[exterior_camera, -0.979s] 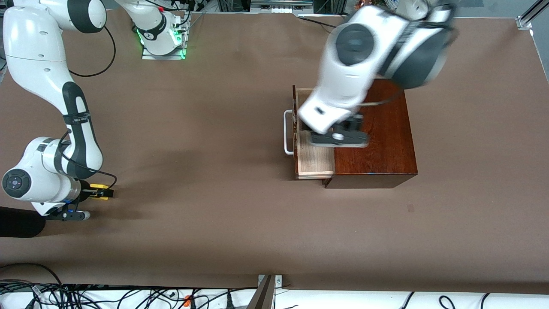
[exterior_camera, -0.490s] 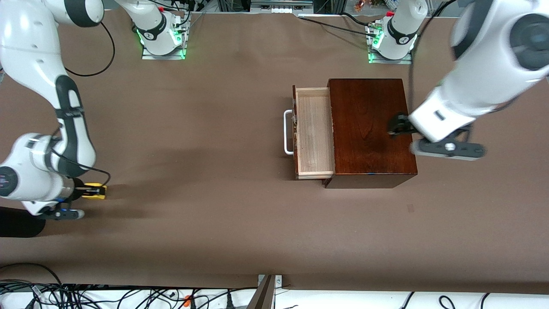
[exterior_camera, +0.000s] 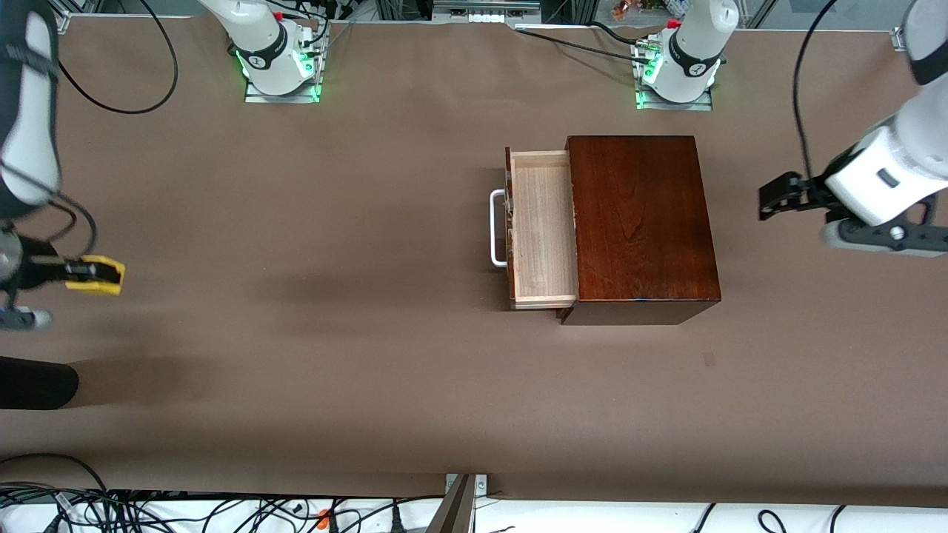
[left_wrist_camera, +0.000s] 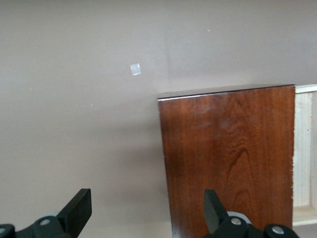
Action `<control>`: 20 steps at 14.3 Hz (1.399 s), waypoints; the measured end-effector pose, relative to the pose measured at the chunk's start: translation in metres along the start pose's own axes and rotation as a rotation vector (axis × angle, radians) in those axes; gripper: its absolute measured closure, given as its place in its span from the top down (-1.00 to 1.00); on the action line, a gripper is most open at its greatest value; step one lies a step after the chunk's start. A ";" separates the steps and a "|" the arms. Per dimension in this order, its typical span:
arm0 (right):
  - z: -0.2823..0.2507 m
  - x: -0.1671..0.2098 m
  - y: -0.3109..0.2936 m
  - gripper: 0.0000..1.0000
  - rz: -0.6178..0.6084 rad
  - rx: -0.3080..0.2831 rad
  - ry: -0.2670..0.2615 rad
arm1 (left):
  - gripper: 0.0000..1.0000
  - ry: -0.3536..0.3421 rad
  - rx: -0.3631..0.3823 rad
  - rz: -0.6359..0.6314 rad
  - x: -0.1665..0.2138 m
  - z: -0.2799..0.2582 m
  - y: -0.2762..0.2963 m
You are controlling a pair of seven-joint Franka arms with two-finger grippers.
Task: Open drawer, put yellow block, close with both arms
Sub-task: 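Carry the yellow cube with the right gripper over the open drawer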
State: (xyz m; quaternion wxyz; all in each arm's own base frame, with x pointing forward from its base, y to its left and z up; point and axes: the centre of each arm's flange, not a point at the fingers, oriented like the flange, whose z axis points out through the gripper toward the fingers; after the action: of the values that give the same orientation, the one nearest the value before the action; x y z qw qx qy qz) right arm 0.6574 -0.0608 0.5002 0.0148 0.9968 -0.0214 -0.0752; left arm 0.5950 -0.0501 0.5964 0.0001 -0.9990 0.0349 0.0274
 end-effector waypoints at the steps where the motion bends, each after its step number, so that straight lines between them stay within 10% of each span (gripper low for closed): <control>1: -0.016 -0.012 -0.020 0.11 0.032 0.000 -0.010 | 1.00 0.033 0.000 -0.006 -0.007 0.003 -0.005; 10: -0.042 -0.088 -0.298 0.11 0.549 0.024 -0.056 | 1.00 0.098 0.009 0.047 -0.038 0.033 -0.015; 20: 0.009 -0.196 -0.563 0.11 1.180 0.157 0.024 | 1.00 0.051 0.007 0.036 -0.044 0.027 -0.020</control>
State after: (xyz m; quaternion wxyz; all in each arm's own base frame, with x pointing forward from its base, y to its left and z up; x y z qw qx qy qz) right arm 0.4853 0.5097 0.5016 -0.0195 0.8153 -0.5772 -0.0412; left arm 0.5515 -0.0266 0.5720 0.0022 -0.9986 0.0531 0.0018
